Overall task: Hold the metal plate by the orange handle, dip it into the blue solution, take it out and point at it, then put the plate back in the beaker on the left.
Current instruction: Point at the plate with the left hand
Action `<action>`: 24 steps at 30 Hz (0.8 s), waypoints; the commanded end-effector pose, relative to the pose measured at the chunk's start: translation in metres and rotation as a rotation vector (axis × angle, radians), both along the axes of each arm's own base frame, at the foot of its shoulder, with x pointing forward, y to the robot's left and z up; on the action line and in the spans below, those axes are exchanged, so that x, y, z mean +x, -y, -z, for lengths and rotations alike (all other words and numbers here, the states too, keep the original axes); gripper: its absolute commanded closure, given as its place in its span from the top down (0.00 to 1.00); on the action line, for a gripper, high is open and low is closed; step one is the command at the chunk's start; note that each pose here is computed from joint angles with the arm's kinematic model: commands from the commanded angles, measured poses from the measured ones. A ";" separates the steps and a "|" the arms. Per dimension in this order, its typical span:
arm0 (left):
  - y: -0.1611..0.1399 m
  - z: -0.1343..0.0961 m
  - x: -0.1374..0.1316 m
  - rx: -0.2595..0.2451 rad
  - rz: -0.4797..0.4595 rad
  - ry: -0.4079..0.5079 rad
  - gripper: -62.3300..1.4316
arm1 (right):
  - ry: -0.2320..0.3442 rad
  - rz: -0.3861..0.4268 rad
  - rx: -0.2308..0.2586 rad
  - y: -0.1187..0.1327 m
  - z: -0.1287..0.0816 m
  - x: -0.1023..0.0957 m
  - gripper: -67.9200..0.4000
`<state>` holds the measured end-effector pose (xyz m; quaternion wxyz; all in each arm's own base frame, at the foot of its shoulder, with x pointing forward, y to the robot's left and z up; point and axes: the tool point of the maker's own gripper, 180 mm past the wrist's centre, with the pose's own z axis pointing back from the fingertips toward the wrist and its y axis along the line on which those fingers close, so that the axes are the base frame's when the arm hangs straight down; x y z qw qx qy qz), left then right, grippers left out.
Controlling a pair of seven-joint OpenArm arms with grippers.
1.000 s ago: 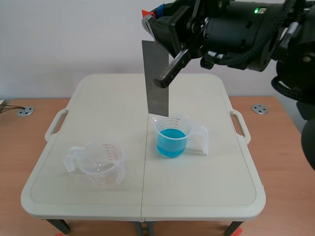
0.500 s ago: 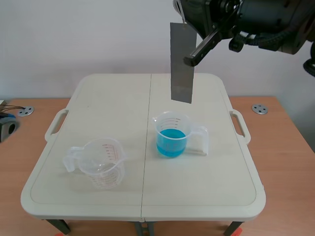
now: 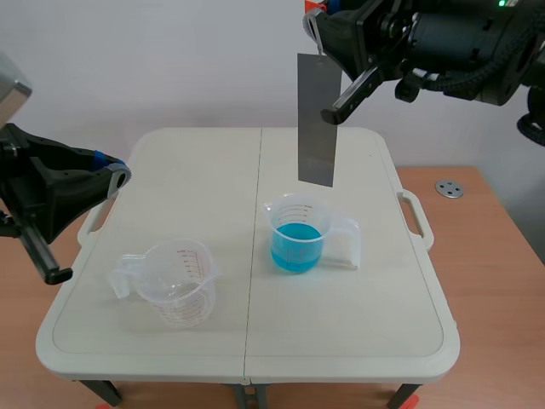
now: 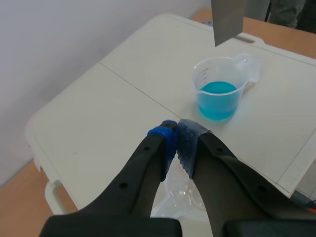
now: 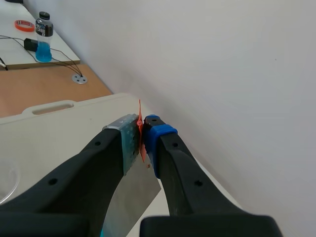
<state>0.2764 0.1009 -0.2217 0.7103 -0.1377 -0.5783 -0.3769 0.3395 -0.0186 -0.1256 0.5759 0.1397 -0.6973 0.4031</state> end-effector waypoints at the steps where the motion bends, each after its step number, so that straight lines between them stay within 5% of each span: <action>1: 0.002 -0.004 0.008 -0.012 0.004 0.025 0.04 | 0.045 -0.018 0.011 -0.001 -0.016 0.000 0.02; 8: 0.016 0.018 0.037 0.059 0.034 0.035 0.04 | 0.044 -0.020 0.014 -0.001 -0.016 0.000 0.02; 24: 0.074 0.048 0.071 0.056 0.144 -0.007 0.04 | 0.044 -0.021 0.014 -0.001 -0.016 -0.001 0.02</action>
